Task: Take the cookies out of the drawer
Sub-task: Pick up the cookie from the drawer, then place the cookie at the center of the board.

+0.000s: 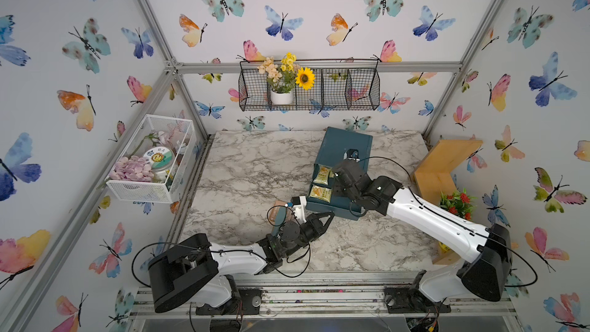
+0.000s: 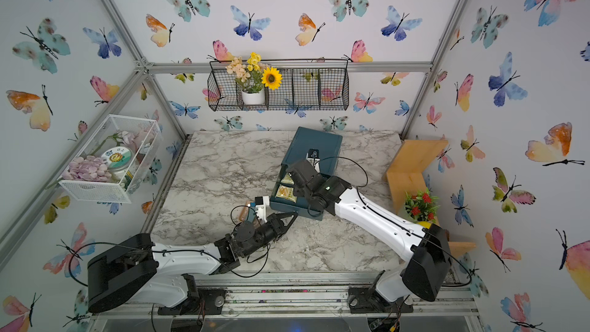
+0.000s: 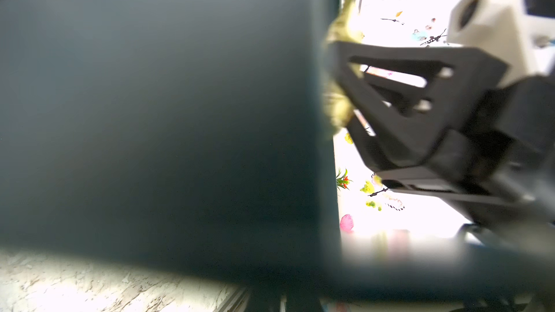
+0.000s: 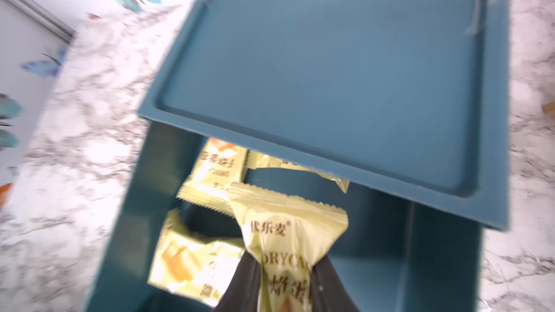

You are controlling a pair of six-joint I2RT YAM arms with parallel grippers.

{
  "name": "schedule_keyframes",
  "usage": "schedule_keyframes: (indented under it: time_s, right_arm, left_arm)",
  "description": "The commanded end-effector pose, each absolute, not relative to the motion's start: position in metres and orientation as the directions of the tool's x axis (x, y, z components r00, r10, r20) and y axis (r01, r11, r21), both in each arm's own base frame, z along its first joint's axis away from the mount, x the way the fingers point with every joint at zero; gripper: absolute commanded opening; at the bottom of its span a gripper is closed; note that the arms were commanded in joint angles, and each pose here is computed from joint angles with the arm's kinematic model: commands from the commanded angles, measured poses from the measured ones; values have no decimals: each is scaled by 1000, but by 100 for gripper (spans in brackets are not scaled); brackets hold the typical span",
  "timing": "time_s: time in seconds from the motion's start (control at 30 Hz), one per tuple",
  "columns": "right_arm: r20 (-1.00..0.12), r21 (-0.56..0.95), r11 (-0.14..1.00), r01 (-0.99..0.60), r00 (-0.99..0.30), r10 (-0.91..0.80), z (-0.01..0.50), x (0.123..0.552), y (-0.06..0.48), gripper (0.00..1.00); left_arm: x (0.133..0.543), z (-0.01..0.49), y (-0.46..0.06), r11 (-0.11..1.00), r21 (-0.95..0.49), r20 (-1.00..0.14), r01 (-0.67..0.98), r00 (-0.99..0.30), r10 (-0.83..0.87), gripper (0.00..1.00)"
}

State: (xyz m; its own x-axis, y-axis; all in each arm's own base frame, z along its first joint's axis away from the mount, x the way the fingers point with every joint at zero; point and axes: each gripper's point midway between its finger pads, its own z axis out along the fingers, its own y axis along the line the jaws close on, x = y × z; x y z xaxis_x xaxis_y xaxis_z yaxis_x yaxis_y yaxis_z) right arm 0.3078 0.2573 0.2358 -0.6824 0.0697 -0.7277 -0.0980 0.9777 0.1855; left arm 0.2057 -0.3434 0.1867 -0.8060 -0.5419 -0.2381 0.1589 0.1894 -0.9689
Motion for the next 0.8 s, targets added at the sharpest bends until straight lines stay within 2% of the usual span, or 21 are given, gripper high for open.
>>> schedule_keyframes:
  time_s: [0.0, 0.17, 0.33, 0.63, 0.77]
  right_arm:
    - [-732, 226, 956, -188, -680, 40, 253, 294, 262, 21]
    - [-739, 244, 953, -180, -671, 62, 274, 282, 245, 19]
    - [-755, 164, 985, -49, -649, 94, 275, 271, 198, 19]
    - [-702, 31, 982, 187, -696, 155, 187, 249, 136, 21]
    - [-664, 54, 974, 221, -721, 200, 152, 243, 125, 20]
  left_arm:
    - [210, 198, -344, 176, -968, -250, 181, -780, -574, 0]
    - [211, 199, -343, 177, -967, -255, 185, -774, -579, 0]
    - [211, 199, -343, 182, -966, -257, 184, -773, -580, 0]
    - [211, 200, -340, 182, -966, -255, 182, -772, -581, 0]
    - [211, 200, -338, 188, -965, -258, 180, -768, -587, 0]
